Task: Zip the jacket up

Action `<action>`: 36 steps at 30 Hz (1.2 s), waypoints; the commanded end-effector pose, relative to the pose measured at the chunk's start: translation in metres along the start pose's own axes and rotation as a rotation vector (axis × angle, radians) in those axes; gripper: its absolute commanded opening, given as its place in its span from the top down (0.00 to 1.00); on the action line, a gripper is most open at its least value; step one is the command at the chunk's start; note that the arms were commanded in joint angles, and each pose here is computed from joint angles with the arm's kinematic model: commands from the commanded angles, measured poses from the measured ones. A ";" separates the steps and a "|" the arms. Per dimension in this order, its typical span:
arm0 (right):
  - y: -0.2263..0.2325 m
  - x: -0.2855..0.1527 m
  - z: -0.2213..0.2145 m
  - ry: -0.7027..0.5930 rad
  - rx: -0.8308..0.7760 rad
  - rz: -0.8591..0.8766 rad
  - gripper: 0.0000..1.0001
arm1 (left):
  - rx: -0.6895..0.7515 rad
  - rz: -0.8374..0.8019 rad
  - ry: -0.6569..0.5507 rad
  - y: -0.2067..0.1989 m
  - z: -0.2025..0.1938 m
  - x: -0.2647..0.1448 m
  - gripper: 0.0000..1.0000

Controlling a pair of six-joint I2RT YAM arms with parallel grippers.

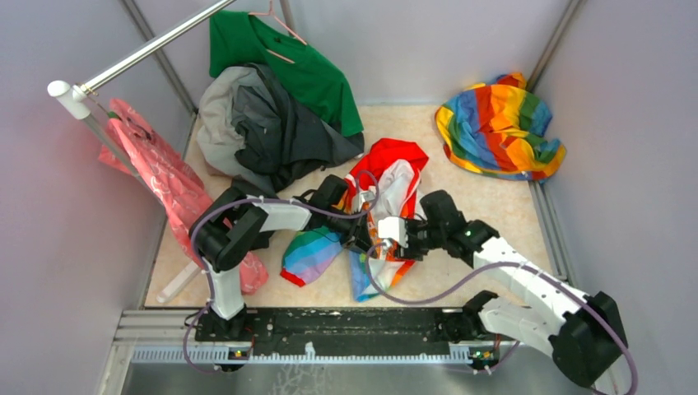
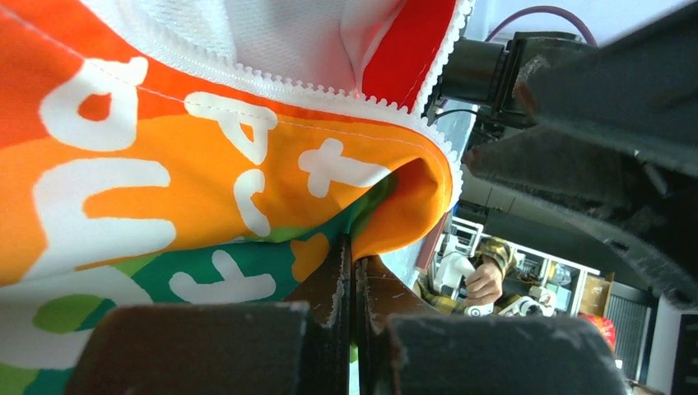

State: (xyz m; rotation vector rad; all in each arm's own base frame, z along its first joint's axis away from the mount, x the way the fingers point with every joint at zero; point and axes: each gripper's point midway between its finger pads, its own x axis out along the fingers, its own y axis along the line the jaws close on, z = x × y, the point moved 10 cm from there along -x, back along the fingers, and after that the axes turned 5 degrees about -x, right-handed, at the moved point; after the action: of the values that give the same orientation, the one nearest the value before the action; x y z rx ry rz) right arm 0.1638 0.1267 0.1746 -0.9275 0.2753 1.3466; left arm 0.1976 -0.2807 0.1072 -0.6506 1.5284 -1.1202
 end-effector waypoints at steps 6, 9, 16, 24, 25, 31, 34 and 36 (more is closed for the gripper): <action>-0.012 -0.003 -0.010 -0.273 0.180 0.267 0.46 | 0.168 0.023 -0.020 -0.017 -0.004 -0.003 1.00; -0.016 0.004 -0.014 -0.273 0.222 0.261 0.45 | 0.216 0.034 -0.025 -0.022 -0.004 -0.003 1.00; -0.014 0.016 -0.030 -0.296 0.348 0.364 0.47 | 0.277 0.046 -0.034 -0.023 -0.006 -0.002 1.00; -0.018 0.029 -0.044 -0.266 0.417 0.386 0.49 | 0.292 0.043 -0.035 -0.024 -0.004 -0.001 1.00; -0.018 0.031 -0.045 -0.259 0.421 0.380 0.49 | 0.295 0.040 -0.034 -0.025 -0.004 -0.001 1.00; -0.018 0.038 -0.051 -0.234 0.455 0.377 0.47 | 0.299 0.030 -0.029 -0.027 -0.004 -0.002 1.00; -0.018 0.042 -0.053 -0.244 0.480 0.403 0.47 | 0.298 0.025 -0.029 -0.027 -0.004 -0.001 1.00; -0.017 0.044 -0.054 -0.252 0.494 0.428 0.47 | 0.298 0.020 -0.030 -0.027 -0.004 -0.001 1.00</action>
State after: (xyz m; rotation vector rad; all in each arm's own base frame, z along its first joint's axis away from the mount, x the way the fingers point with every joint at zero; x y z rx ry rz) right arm 0.1981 0.1145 0.1149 -0.3283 0.6453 1.6361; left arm 0.1885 -0.2851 0.1203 -0.4504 1.3540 -1.2300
